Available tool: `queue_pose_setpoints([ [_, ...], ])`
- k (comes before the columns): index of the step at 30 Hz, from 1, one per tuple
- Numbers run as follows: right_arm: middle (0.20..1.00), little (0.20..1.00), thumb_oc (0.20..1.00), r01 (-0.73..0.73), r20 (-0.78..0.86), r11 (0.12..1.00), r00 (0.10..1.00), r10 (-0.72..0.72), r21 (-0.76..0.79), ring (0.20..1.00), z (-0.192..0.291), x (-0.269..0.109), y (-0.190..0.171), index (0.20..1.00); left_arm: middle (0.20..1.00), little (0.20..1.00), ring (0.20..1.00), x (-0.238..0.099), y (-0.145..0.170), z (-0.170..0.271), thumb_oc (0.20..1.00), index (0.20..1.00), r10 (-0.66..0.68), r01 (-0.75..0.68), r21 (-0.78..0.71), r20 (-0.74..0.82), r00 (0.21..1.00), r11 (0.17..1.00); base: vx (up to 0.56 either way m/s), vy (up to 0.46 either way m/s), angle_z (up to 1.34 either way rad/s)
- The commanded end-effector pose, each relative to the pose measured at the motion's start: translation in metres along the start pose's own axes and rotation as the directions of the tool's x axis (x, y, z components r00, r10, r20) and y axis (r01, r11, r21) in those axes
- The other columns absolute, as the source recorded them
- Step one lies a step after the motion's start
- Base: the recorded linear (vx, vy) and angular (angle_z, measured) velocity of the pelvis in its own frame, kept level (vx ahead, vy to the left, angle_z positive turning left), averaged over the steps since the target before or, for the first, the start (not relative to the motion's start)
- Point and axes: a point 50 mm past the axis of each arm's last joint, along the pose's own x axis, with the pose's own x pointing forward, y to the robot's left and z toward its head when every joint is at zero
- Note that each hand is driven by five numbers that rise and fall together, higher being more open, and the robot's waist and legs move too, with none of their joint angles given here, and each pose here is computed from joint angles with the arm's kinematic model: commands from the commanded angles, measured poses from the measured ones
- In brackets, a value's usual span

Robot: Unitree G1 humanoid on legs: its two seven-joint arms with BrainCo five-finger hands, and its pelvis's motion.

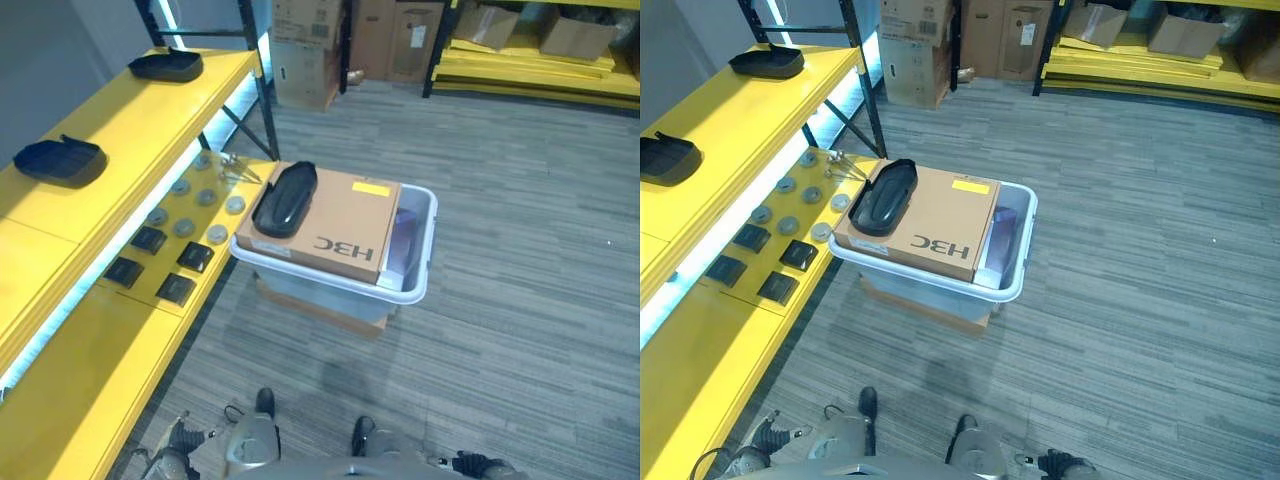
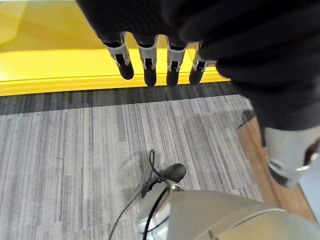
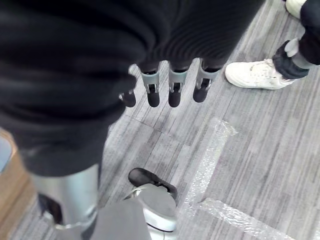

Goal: Move parts from the plastic box to the shelf.

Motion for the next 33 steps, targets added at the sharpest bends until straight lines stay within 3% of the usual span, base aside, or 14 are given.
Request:
queue_pose_setpoints([
  [1, 1.0, 1.0, 1.0, 0.013, -0.068, 0.999, 0.998, -0.01, 0.044, 1.0, -0.021, -0.001, 0.0, 1.0, 1.0, 1.0, 1.0, 0.003, 0.007, 0.009, 1.0, 1.0, 0.015, -0.017, 0.028, 0.048, 0.999, 0.999, 0.22, 0.384, -0.18],
  [13, 1.0, 1.0, 1.0, 0.013, 0.041, 0.976, 0.999, -0.022, 0.217, 1.0, -0.001, 0.0, 0.013, 1.0, 1.0, 1.0, 1.0, 0.001, 0.014, 0.004, 1.0, 1.0, -0.006, 0.003, 0.051, 0.067, 0.998, 0.999, 0.14, 0.238, -0.05],
  [19, 1.0, 1.0, 1.0, -0.022, 0.122, 0.985, 0.992, 0.001, 0.174, 1.0, 0.027, 0.001, 0.016, 1.0, 1.0, 1.0, 1.0, 0.007, 0.032, 0.009, 1.0, 1.0, 0.068, -0.066, -0.058, 0.033, 0.997, 0.996, 0.01, -0.159, -0.12],
  [27, 1.0, 1.0, 1.0, 0.029, 0.125, 0.964, 0.99, -0.064, 0.265, 1.0, 0.024, 0.0, 0.007, 1.0, 1.0, 1.0, 1.0, 0.004, 0.016, 0.002, 1.0, 1.0, 0.045, -0.045, -0.101, -0.005, 0.999, 0.994, 0.08, -0.151, 0.14],
  [28, 1.0, 1.0, 1.0, 0.031, 0.154, 0.926, 0.983, -0.095, 0.376, 1.0, 0.024, -0.001, 0.002, 1.0, 1.0, 1.0, 1.0, 0.002, 0.013, 0.001, 1.0, 1.0, 0.037, -0.036, -0.076, 0.01, 0.999, 0.996, 0.08, -0.091, 0.14],
  [30, 1.0, 1.0, 1.0, 0.035, 0.191, 0.892, 0.972, -0.135, 0.452, 1.0, 0.029, -0.003, -0.003, 1.0, 1.0, 1.0, 1.0, 0.001, 0.012, -0.001, 1.0, 1.0, 0.037, -0.036, -0.075, 0.008, 0.999, 0.997, 0.08, -0.062, 0.15],
  [33, 1.0, 1.0, 1.0, 0.007, 0.342, 0.719, 0.877, -0.339, 0.695, 1.0, 0.073, -0.017, -0.025, 1.0, 1.0, 1.0, 1.0, -0.005, 0.006, -0.014, 1.0, 1.0, 0.051, -0.052, -0.083, -0.019, 0.999, 0.995, 0.1, -0.051, 0.06],
])
